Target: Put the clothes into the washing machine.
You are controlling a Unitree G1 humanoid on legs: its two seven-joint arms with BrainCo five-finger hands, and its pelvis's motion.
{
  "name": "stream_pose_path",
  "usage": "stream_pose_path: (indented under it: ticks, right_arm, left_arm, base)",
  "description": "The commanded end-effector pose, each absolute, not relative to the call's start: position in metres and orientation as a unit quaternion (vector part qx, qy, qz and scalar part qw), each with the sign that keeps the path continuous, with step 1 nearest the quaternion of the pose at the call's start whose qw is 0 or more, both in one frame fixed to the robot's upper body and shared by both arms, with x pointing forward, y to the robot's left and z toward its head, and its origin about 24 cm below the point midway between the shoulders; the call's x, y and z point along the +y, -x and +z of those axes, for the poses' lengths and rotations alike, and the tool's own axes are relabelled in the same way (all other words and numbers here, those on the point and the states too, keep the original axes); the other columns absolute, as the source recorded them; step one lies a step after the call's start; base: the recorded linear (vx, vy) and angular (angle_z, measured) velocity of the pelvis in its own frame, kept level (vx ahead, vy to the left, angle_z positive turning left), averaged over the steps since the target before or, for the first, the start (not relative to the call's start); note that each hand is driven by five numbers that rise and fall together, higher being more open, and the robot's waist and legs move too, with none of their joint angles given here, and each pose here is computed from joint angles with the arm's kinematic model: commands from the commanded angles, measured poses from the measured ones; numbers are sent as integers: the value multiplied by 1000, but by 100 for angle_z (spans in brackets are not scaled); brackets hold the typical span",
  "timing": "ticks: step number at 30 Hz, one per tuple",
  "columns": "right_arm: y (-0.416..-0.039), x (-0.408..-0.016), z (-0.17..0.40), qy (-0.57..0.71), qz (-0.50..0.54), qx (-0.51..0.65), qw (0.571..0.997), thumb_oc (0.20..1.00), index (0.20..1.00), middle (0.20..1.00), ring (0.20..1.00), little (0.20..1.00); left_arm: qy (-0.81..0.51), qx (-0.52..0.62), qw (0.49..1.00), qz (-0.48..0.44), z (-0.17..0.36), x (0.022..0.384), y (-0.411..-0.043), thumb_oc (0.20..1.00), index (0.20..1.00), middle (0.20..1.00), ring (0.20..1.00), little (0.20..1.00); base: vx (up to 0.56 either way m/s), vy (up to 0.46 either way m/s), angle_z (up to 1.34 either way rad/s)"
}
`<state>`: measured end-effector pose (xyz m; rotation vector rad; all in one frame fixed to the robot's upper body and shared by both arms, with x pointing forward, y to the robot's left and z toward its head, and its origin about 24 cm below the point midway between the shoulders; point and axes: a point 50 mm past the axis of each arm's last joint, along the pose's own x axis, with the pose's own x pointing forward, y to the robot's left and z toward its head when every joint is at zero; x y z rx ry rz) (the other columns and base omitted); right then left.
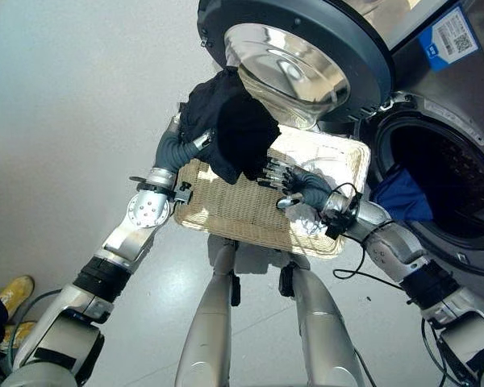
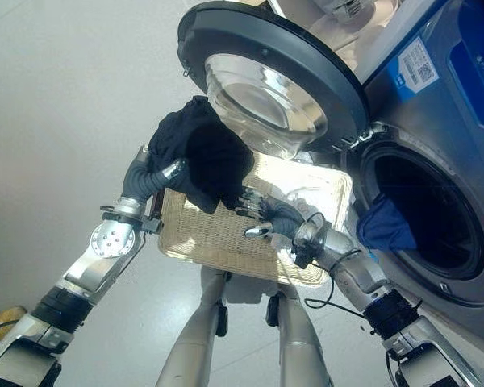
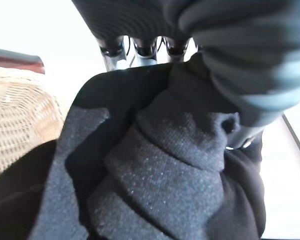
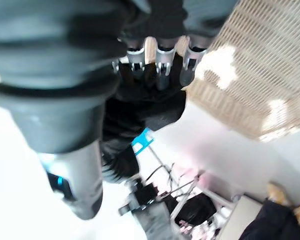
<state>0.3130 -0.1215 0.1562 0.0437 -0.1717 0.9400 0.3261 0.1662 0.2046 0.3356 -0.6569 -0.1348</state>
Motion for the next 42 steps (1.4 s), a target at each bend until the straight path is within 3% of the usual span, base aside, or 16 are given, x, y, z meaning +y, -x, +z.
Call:
stream_pose_path:
  ticks: [1, 7, 12, 15, 17, 18, 26, 33, 42]
  right_arm:
    - [-299, -102, 174, -90, 511, -132, 845, 1000, 1000, 1000, 1000, 1000]
    - [-299, -93, 171, -140, 503, -120, 844, 1000, 1000, 1000, 1000, 1000]
    - [-310, -103, 160, -138, 395, -85, 904, 1000, 1000, 1000, 1000, 1000]
    - [-315, -115, 145, -206, 303, -50, 929, 1000, 1000, 1000, 1000, 1000]
    - [-315, -115, 145, -206, 302, -49, 929, 1000, 1000, 1000, 1000, 1000]
    - [-316, -118, 134, -259, 242, -30, 935, 1000, 1000, 1000, 1000, 1000]
    - [-317, -121, 128, -383, 114, -21, 916, 1000, 1000, 1000, 1000, 1000]
    - [-312, -113, 130, -402, 130, -29, 906, 1000, 1000, 1000, 1000, 1000]
    - [-311, -110, 136, -362, 244, -33, 899, 1000, 1000, 1000, 1000, 1000]
  left_arm:
    - [-161, -380, 907, -83, 233, 154, -325, 200, 200, 200, 200, 200]
    - [-171, -366, 901, -158, 228, 139, -326, 200, 200, 200, 200, 200]
    - [-152, -401, 873, -232, 231, 120, -310, 200, 200, 200, 200, 200]
    - [-145, -430, 847, -275, 231, 110, -296, 200, 200, 200, 200, 200]
    - [-145, -430, 847, -275, 231, 110, -296, 200, 200, 200, 200, 200]
    - [-158, -448, 829, -293, 232, 100, -287, 200, 200, 200, 200, 200]
    - [-201, -457, 819, -284, 234, 93, -285, 200, 200, 200, 200, 200]
    - [-228, -409, 851, -241, 222, 100, -297, 200, 200, 200, 200, 200]
    - [-279, -282, 909, -128, 187, 139, -331, 200, 200, 200, 200, 200]
  base:
    - [0, 0, 0]
    - [0, 0, 0]
    - [0, 17, 0]
    - [-3, 43, -3]
    - [1, 47, -3]
    - [5, 70, -2]
    - [2, 49, -4]
    - [0, 4, 0]
    - [0, 0, 0]
